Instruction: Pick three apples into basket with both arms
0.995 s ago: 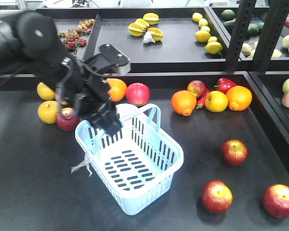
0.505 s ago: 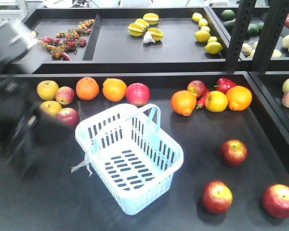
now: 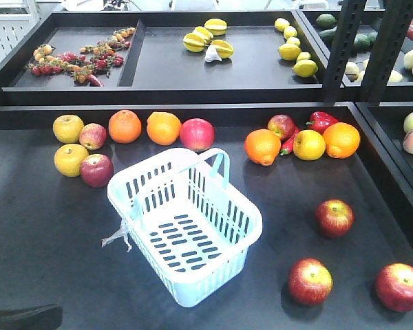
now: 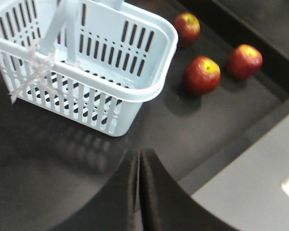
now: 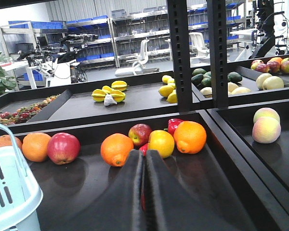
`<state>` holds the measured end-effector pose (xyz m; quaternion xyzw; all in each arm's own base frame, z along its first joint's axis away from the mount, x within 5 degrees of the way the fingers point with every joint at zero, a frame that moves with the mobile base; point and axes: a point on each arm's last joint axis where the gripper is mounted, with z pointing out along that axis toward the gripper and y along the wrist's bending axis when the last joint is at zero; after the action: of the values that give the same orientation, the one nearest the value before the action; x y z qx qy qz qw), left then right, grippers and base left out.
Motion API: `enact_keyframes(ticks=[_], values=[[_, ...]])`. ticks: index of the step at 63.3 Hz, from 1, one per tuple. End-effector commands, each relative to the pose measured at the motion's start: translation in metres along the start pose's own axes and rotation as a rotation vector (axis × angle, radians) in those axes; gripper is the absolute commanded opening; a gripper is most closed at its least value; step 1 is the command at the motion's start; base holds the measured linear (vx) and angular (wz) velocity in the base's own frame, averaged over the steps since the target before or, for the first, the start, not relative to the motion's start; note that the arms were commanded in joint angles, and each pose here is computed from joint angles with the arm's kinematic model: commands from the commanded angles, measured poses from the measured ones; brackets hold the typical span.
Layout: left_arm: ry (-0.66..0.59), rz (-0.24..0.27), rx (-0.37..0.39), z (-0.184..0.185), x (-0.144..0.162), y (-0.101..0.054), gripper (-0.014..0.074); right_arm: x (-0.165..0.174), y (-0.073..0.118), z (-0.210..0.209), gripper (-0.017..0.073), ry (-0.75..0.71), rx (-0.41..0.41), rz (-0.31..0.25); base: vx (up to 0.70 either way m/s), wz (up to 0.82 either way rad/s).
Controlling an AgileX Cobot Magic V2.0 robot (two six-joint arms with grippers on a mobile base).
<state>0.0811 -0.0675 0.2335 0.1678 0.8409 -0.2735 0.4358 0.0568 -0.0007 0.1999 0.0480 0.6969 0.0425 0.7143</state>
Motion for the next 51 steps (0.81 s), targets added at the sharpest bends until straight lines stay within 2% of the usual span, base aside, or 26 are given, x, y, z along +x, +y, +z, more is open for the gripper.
enact_keyframes(ticks=[1,18,20,25,32,35,44,51], values=[[-0.138,-0.082,-0.009,-0.004,-0.006,0.002,-0.0008,-0.003,0.001,-0.001,-0.0001,-0.07,-0.012,-0.016,0.0,0.0],[-0.136,-0.075,-0.008,-0.004,-0.004,0.002,-0.0007,-0.003,0.001,-0.001,-0.0001,-0.072,-0.013,-0.007,0.0,0.0],[-0.135,-0.074,-0.008,-0.004,-0.004,0.002,-0.0008,-0.004,0.001,-0.001,-0.0001,-0.083,-0.016,0.022,0.0,0.0],[-0.129,-0.072,-0.006,-0.004,-0.003,0.002,-0.0008,-0.007,0.001,-0.001,-0.0001,-0.116,-0.029,0.16,0.0,0.0],[-0.117,-0.072,-0.002,-0.004,-0.002,0.002,-0.0008,-0.01,0.001,-0.001,-0.0001,-0.142,-0.045,0.451,0.0,0.0],[-0.113,-0.072,0.0,-0.004,-0.002,0.002,-0.0008,-0.012,0.001,-0.002,-0.0001,-0.161,-0.053,0.531,0.0,0.0],[-0.11,-0.073,0.002,-0.004,-0.002,0.001,-0.0008,-0.015,0.0,-0.002,-0.0001,-0.202,-0.071,0.656,0.0,0.0],[-0.11,-0.073,0.002,-0.004,-0.002,0.001,-0.0008,-0.018,0.0,-0.003,-0.0001,-0.206,-0.075,0.661,0.0,0.0]])
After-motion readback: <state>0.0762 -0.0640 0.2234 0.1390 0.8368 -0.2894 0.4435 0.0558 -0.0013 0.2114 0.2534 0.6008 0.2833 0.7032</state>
